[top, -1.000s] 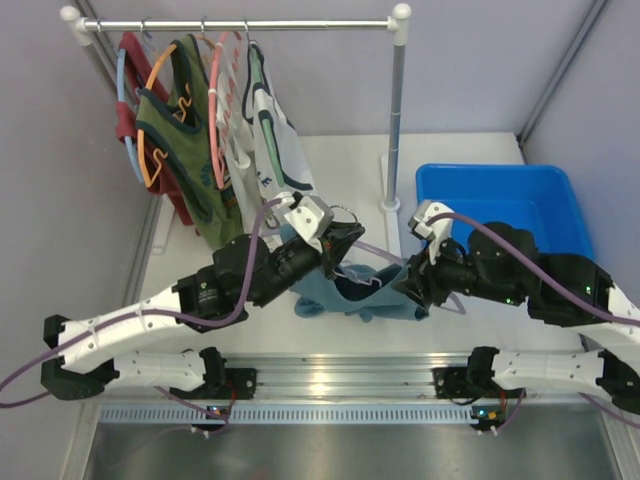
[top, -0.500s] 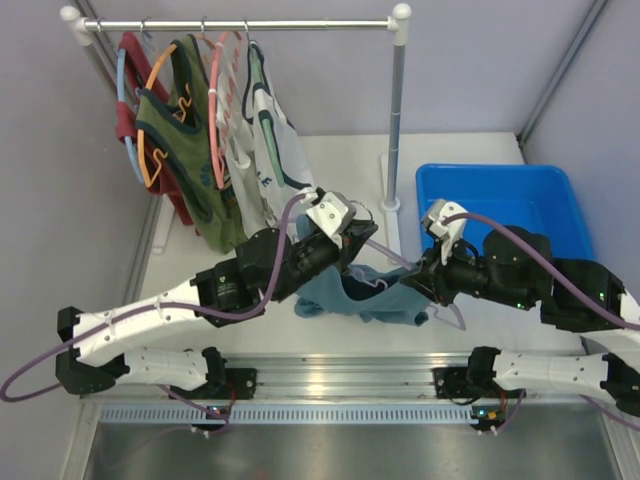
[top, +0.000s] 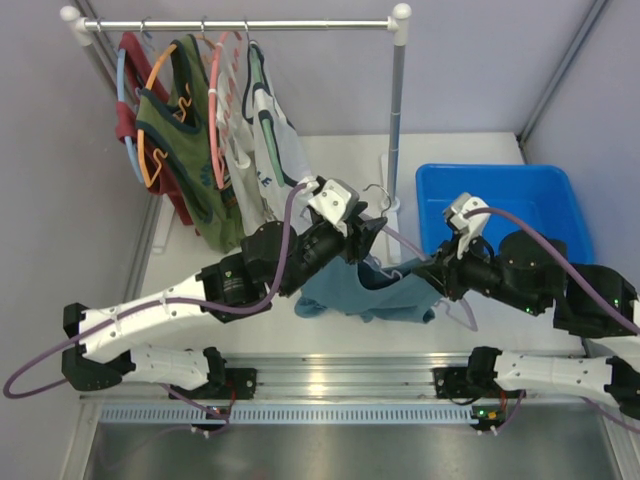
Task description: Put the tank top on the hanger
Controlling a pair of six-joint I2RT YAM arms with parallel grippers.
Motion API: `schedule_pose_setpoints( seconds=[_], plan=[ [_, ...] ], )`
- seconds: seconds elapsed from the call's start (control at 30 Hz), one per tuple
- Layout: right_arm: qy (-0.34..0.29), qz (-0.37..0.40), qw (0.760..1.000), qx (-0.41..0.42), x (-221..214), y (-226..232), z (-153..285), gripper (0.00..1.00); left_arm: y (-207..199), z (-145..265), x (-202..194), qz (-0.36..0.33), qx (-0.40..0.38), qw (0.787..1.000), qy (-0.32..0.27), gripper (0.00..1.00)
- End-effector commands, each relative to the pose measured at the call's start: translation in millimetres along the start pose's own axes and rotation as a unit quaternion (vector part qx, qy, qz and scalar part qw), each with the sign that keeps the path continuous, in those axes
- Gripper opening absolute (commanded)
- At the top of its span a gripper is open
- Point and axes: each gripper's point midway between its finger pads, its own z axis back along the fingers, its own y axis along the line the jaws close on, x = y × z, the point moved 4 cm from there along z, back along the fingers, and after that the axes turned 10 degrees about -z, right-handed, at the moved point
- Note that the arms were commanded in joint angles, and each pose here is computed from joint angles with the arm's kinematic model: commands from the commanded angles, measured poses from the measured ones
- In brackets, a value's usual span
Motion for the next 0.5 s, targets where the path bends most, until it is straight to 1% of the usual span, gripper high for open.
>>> schedule_pose_setpoints(
  seconds=[0.0, 0.33, 0.43, 0.47],
  plan=[
    [-0.085, -0.037, 0.996, -0.006, 35, 0, 11, 0.0, 7, 6, 27, 0.01, 0.008, 0.999, -0.03, 0.5],
    [-0.105, -0.055, 0.993, -0.03, 51, 0, 6, 0.0, 19, 39, 40, -0.016, -0.021, 0.999, -0.034, 0.54],
    [-0.11, -0.051, 0.991, -0.056, 62, -3, 6, 0.0, 29, 50, 46, -0.012, -0.01, 0.999, -0.04, 0.54],
    [-0.12, -0.054, 0.989, -0.07, 73, -4, 7, 0.0, 33, 57, 51, -0.009, -0.006, 0.999, -0.049, 0.54]
  ],
)
